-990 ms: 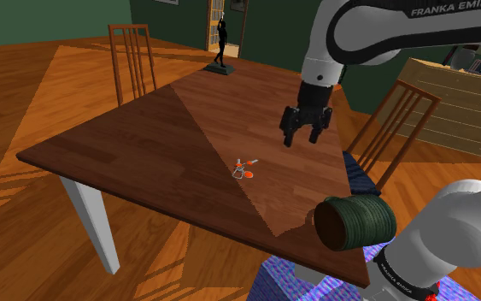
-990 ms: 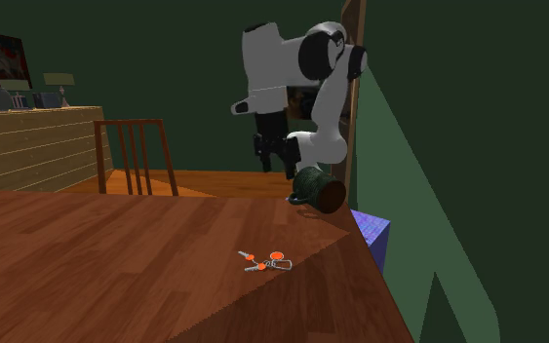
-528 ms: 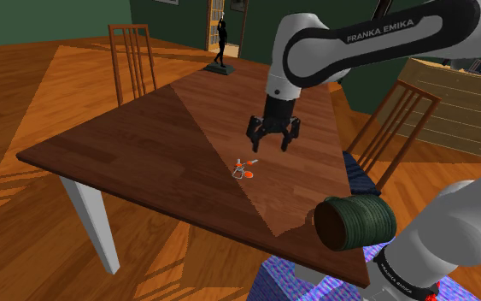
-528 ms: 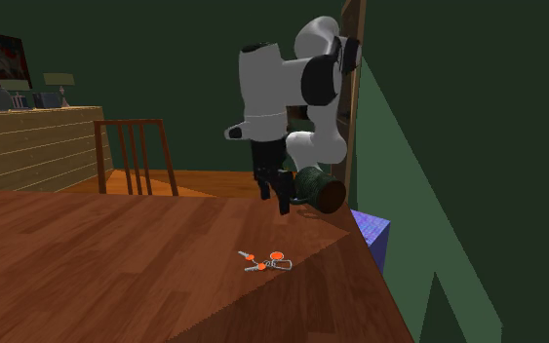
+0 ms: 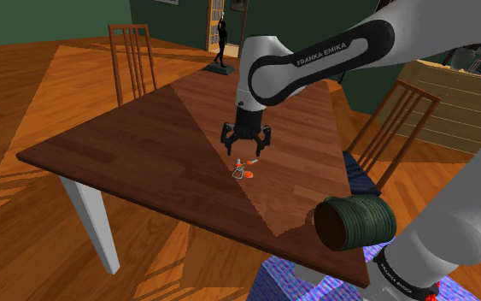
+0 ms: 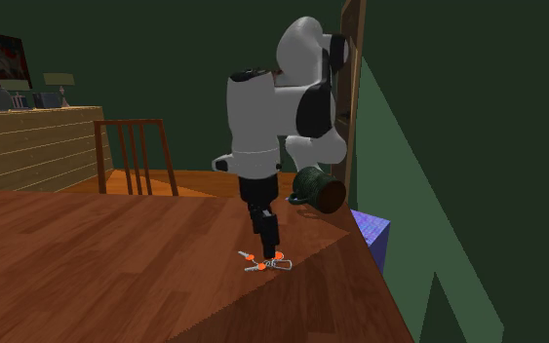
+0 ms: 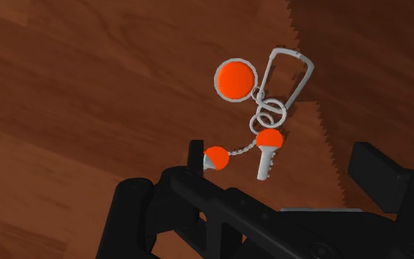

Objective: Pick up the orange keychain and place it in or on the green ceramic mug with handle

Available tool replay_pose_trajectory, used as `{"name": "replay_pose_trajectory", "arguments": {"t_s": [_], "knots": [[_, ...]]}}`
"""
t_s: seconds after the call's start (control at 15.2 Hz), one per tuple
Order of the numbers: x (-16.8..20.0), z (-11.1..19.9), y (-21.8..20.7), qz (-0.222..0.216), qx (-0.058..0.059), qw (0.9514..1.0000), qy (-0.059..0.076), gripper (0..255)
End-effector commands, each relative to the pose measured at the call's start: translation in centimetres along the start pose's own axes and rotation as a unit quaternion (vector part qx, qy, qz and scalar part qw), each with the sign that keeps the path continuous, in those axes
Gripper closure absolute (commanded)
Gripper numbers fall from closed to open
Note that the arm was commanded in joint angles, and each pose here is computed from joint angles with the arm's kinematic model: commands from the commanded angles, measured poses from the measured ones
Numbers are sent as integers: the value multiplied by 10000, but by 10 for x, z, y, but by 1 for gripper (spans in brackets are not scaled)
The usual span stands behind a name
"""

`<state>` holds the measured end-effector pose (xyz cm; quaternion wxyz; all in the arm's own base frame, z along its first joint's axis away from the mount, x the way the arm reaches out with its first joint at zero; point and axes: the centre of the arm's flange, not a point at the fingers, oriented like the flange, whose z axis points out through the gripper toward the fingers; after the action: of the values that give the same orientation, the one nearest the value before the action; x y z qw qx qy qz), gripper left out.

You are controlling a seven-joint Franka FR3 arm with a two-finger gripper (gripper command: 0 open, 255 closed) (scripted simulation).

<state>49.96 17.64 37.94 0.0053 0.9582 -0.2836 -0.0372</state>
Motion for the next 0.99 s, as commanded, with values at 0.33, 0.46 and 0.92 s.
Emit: {"name": "replay_pose_trajectory", "arguments": {"t_s": [0.33,0.46,0.92], "knots": [[6,36,-5,85,-3,10000,14,0],[6,45,-5,85,-3,10000,14,0],[6,44,-5,85,-3,10000,14,0]]}}
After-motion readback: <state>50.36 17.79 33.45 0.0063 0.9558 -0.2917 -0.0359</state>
